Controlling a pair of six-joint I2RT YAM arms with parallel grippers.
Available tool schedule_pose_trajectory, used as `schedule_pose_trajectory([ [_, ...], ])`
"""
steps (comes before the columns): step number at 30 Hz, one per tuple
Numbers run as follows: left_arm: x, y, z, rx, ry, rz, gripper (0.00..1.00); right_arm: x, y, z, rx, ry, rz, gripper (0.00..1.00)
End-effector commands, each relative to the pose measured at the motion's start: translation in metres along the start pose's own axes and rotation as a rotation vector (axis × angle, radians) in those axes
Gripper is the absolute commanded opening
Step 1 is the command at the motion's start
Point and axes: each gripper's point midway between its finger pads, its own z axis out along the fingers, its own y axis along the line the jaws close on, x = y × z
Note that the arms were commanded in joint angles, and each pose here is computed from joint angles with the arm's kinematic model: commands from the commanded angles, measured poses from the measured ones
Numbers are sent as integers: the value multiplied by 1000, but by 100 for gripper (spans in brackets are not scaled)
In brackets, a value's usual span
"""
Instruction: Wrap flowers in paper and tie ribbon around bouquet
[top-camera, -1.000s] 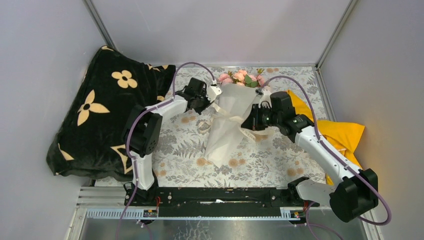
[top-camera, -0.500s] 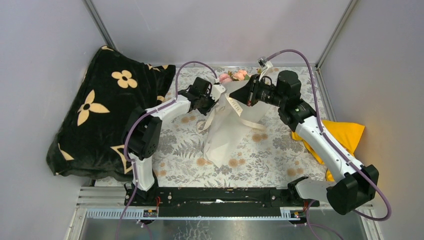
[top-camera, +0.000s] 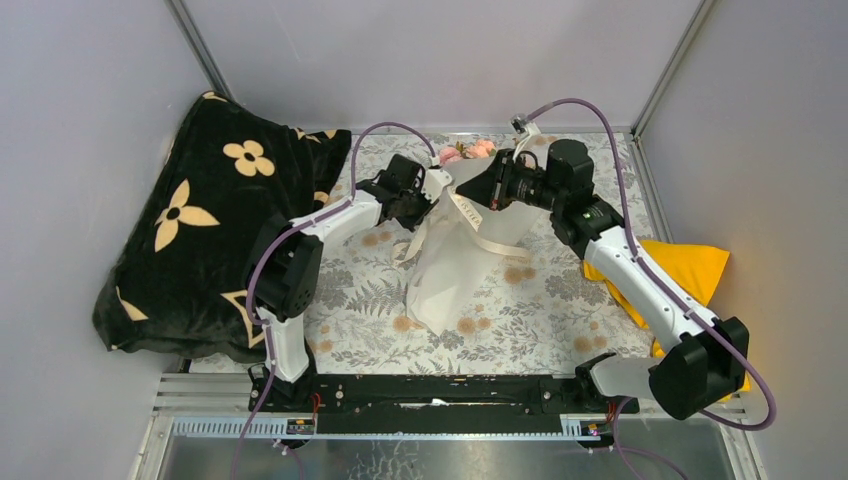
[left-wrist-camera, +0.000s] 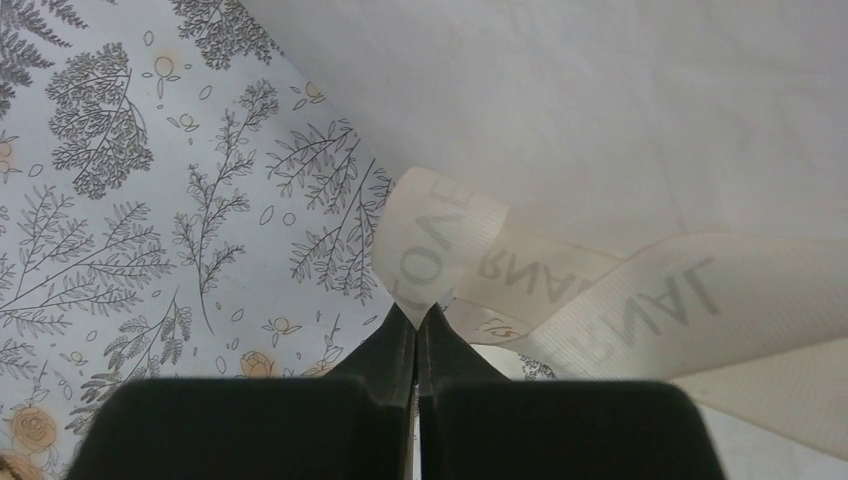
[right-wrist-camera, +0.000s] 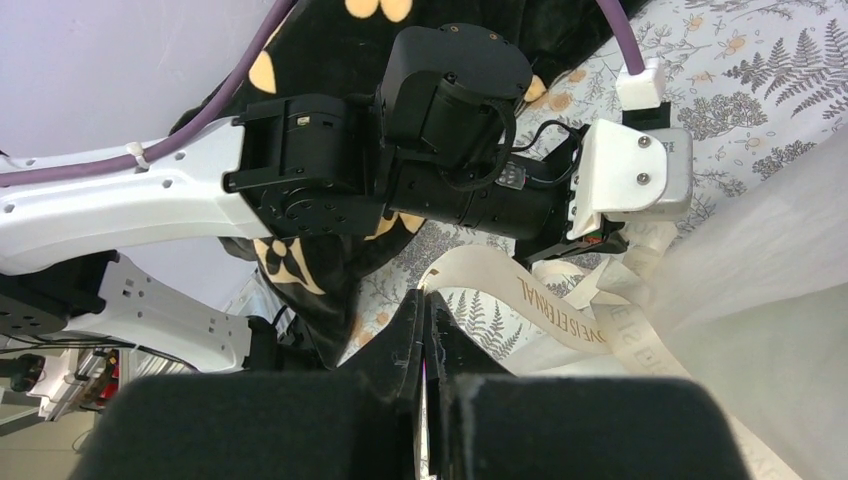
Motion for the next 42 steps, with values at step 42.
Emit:
schedule_pose_trajectory([
  [42, 274, 184, -162, -520, 298, -338, 0, -33, -270, -363, 1108, -828, 324, 0],
])
